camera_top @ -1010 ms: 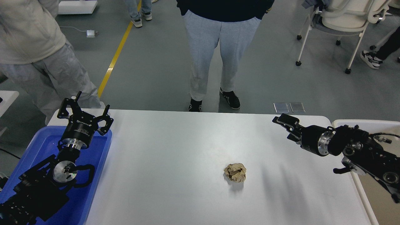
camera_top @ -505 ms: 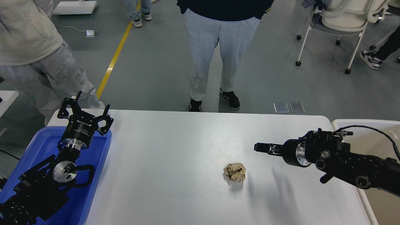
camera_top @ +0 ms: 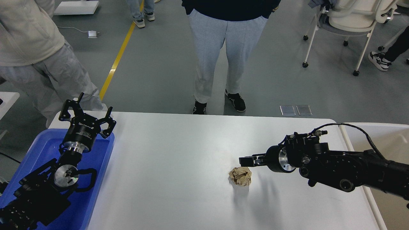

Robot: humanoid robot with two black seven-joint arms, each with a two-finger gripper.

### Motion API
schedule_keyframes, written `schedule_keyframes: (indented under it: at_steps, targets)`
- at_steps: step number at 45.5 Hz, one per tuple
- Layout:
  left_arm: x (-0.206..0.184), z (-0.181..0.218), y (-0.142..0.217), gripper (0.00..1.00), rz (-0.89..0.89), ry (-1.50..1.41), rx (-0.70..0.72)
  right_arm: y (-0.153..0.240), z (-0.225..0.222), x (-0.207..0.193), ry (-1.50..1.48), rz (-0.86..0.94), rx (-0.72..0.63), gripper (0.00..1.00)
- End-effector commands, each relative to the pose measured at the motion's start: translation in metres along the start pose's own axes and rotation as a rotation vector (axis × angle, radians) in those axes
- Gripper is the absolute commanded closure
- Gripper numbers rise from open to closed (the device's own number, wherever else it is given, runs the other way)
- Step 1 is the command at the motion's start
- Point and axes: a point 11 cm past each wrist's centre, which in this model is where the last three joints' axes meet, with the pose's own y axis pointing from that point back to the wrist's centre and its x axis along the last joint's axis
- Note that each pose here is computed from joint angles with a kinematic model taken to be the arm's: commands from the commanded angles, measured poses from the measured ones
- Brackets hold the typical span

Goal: Tidy desktop
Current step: 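Swing the right gripper inward and lower it toward the crumpled paper ball, then close the right gripper around the crumpled paper ball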

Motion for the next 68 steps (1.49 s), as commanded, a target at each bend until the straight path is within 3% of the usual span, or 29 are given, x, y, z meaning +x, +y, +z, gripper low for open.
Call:
schedule_keyframes:
  at_steps: [1, 46, 56, 61, 64, 68]
  targets:
    - [0.000, 0.000, 0.000, 0.00, 0.000, 0.000, 0.000, -0.013, -0.015, -0.013, 0.167, -0.032, 0.004, 0.02]
    - [0.000, 0.000, 0.000, 0.00, -0.001, 0.001, 0.000, -0.040, -0.012, -0.041, 0.137, -0.070, -0.033, 0.03]
    - [0.000, 0.000, 0.000, 0.00, -0.001, 0.001, 0.000, -0.040, -0.010, -0.040, 0.196, -0.068, -0.043, 0.36]
    - [0.000, 0.000, 0.000, 0.00, -0.001, 0.001, 0.002, -0.039, -0.010, -0.036, 0.206, -0.073, -0.045, 0.72]
    - [0.000, 0.000, 0.000, 0.00, -0.001, 0.001, 0.002, -0.039, -0.009, -0.036, 0.203, -0.085, -0.049, 0.99]
    - [0.000, 0.000, 0.000, 0.00, -0.001, 0.001, 0.002, -0.037, -0.007, -0.037, 0.185, -0.103, -0.052, 1.00]
